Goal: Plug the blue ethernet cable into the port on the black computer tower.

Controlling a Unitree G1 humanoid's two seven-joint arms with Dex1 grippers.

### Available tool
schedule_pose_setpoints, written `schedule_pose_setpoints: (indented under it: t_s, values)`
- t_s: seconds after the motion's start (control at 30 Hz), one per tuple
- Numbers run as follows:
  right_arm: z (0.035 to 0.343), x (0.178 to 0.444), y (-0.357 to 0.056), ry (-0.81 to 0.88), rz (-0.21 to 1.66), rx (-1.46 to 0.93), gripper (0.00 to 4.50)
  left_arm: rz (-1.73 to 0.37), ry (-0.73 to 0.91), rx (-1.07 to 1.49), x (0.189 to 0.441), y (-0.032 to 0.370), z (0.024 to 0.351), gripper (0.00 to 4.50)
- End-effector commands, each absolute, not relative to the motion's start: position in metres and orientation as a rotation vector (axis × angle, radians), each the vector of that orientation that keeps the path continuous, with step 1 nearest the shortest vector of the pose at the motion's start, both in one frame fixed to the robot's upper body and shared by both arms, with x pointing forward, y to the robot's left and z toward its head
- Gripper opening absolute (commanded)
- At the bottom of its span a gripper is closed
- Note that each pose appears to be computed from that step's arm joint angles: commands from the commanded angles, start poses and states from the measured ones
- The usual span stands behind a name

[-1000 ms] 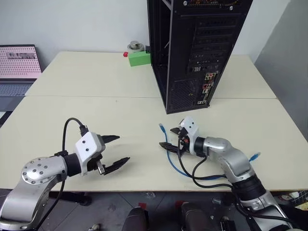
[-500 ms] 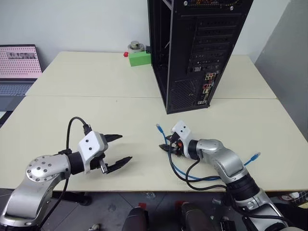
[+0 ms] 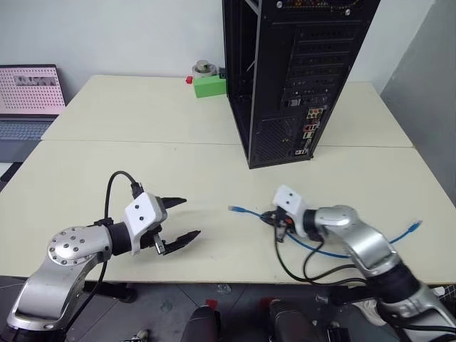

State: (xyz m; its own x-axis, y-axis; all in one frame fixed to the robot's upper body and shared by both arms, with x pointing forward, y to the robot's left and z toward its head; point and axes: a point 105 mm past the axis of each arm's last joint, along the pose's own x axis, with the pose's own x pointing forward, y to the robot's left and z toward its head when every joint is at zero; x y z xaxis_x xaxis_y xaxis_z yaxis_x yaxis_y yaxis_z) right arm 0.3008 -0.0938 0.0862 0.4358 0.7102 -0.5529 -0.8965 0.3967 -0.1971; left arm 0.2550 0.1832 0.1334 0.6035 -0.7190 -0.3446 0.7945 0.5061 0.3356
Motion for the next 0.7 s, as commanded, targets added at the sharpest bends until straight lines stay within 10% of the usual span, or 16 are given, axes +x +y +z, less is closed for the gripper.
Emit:
schedule_pose_setpoints:
  t_s: [0.03,0.33,0.7]
  values:
    - [0.099,0.299,-0.099,0.360,1.073,-0.543,0.51,-0.950,0.132,0.502,0.253,0.174,0.137,4.50]
    - [0.107,0.301,-0.086,0.291,1.101,-0.514,2.59,-0.975,0.134,0.498,0.251,0.169,0.134,4.50]
    - [0.095,0.316,-0.059,0.278,1.126,-0.435,2.59,-0.985,0.125,0.506,0.254,0.166,0.135,4.50]
